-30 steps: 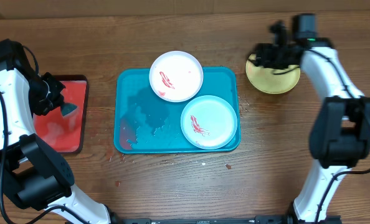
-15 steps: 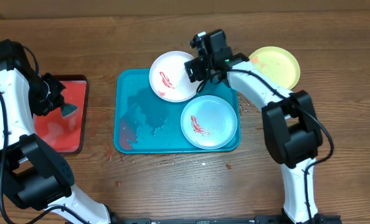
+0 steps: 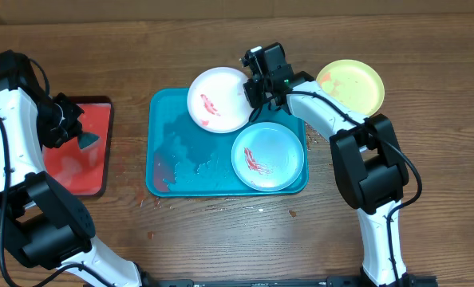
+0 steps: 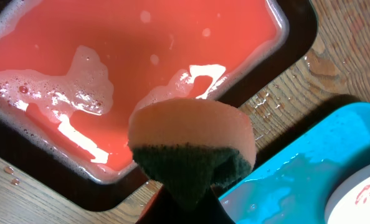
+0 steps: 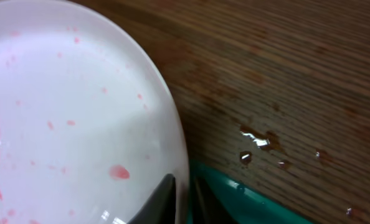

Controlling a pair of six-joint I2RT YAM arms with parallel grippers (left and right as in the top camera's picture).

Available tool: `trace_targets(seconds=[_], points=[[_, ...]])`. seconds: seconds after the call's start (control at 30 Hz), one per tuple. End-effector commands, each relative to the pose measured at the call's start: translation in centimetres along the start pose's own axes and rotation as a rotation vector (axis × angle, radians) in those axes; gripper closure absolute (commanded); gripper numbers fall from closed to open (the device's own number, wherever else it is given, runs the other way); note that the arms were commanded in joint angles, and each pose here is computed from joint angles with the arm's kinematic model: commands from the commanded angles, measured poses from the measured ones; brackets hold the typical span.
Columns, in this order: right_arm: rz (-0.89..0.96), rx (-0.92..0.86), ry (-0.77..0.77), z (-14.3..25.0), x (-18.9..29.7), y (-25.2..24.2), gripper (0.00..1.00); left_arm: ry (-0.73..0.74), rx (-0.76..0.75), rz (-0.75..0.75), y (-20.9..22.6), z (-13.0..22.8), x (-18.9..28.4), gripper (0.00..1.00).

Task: Clean dirty plates on tray and stack at the side
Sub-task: 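Move the right gripper to the white plate's rim and grasp it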

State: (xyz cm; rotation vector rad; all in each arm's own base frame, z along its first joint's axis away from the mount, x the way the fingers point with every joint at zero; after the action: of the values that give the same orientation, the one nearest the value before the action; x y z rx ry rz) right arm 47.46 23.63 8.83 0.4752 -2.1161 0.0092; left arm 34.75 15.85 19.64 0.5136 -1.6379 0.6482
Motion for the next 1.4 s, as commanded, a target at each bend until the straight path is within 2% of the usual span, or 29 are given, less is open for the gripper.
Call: trace_targets(seconds=[0.0, 0.33, 0.43, 0.5, 0.6, 0.7, 0.9, 1.17, 1.23, 1.3, 1.37], points=[[-0.044, 0.0, 0.018, 0.5, 0.0, 2.0, 0.96, -0.007, 0.005, 0.014, -0.3, -0.2, 0.2, 0.94], [-0.208, -0.006, 0.177, 4.2, 0.2, 8.8, 0.96, -0.007, 0.005, 0.014, -0.3, -0.2, 0.2, 0.94], [-0.221, 0.007, 0.18, 4.7, 0.2, 10.7, 0.87, -0.007, 0.005, 0.014, -0.3, -0.2, 0.2, 0.94], [-0.206, 0.022, 0.157, 4.6, 0.2, 11.2, 0.74, -0.008, 0.005, 0.014, -0.3, -0.2, 0.2, 0.94], [-0.128, 0.038, 0.105, 4.1, 0.0, 10.9, 0.66, -0.01, 0.005, 0.015, -0.3, -0.2, 0.2, 0.94], [-0.125, 0.105, 0.072, 3.6, -0.1, 10.9, 0.64, -0.01, -0.003, 0.016, -0.6, -0.2, 0.2, 0.94], [-0.153, 0.293, 0.079, 4.4, -1.5, 10.9, 0.64, -0.008, -0.048, 0.018, -1.5, 0.2, 0.1, 0.94], [-0.261, 0.315, 0.114, 5.7, -2.3, 12.3, 0.65, -0.011, -0.058, 0.02, -1.8, 0.2, 0.1, 0.95], [-0.265, 0.317, 0.104, 5.7, -2.3, 12.7, 0.75, -0.01, -0.065, 0.022, -2.1, 0.3, 0.1, 0.96], [-0.264, 0.297, 0.102, 5.6, -2.3, 12.7, 0.94, -0.007, -0.09, 0.024, -2.6, 0.5, 0.0, 0.96], [-0.227, 0.22, 0.1, 5.4, -2.4, 12.4, 0.96, -0.003, -0.138, 0.029, -3.3, 0.8, 0.0, 0.96]])
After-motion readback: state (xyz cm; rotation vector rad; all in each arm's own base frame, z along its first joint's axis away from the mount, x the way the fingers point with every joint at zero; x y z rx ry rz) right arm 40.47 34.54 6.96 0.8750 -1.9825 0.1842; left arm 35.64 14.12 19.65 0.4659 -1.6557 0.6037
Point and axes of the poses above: each gripper's point midway between its finger pads, its own x axis back along the fingers, its own y axis along the line the jaws close on, z = x × y, the point moved 7 cm from there along x, back along the fingers, and after that the axes turned 9 degrees about -x, right-handed, at the moved point
